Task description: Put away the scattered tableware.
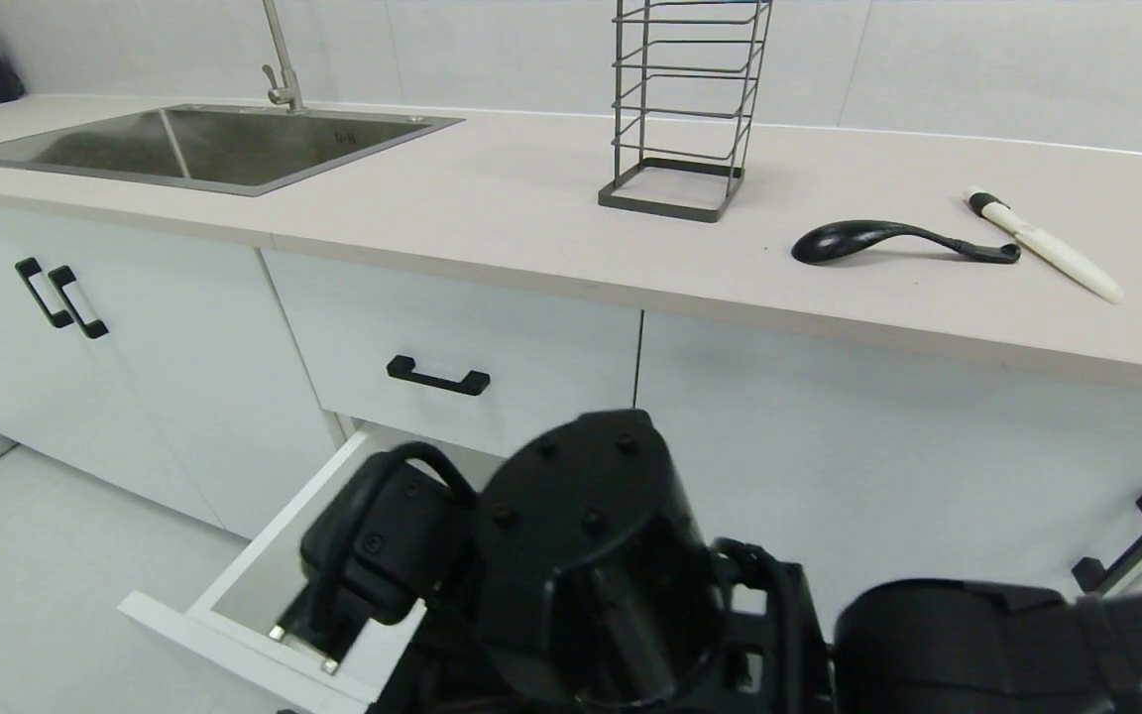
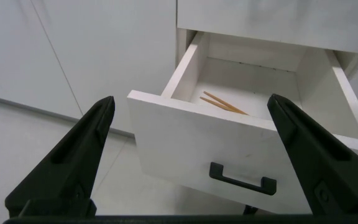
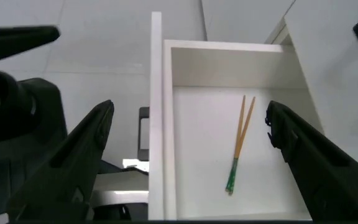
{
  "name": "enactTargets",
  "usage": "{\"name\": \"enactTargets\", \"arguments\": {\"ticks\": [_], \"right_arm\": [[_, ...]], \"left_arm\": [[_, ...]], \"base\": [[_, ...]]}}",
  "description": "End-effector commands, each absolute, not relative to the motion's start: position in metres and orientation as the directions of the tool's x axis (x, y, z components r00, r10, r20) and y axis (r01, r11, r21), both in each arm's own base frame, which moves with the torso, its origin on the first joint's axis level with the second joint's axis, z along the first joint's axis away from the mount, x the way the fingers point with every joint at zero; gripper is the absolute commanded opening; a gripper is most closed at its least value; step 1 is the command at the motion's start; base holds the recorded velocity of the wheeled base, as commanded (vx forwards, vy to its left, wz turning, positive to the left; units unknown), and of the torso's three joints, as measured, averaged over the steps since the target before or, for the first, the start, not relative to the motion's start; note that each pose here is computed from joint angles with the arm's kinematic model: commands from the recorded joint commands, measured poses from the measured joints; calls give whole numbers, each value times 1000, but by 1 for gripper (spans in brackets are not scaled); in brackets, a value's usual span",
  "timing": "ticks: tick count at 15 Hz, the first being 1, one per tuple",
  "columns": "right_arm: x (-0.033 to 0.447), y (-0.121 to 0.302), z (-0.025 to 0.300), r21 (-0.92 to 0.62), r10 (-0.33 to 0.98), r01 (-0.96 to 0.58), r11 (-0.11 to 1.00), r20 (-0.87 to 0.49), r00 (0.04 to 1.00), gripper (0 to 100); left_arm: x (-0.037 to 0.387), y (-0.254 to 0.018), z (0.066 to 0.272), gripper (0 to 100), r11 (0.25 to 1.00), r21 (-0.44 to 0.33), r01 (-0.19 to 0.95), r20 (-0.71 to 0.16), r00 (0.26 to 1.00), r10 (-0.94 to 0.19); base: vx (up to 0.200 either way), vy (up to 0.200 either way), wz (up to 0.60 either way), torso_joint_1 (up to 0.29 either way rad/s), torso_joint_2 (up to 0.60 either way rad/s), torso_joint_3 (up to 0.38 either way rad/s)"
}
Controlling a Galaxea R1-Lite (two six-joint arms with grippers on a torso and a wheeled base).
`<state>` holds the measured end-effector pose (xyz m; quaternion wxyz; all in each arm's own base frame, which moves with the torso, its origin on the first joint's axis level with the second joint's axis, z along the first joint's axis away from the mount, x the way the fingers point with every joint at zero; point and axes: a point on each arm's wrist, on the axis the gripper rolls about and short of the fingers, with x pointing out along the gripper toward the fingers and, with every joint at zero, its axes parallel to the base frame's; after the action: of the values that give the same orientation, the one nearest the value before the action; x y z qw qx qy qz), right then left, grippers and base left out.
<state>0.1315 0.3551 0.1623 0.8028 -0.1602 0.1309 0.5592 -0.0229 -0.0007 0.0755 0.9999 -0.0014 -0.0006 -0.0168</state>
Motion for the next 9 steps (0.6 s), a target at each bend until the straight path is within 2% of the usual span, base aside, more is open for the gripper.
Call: {"name": "enactTargets", "arguments": {"ticks": [1,4,9], "right_arm": [[122,322,155,-95,871,-940,328,-354,340,100],[121,301,129,-94,876,-932,349,-321,360,100],[121,299,127,-108,872,-933,344,-333,360,100]], "left_arm": [[-23,-1,75,100,999,-3,34,0,999,-34],[-23,-1,75,100,999,-3,34,0,999,-34],[-23,-1,75,100,999,-3,34,0,999,-34]], "base": [[0,0,0,0,0,0],[0,0,0,0,0,0],[0,0,0,0,0,0]]}}
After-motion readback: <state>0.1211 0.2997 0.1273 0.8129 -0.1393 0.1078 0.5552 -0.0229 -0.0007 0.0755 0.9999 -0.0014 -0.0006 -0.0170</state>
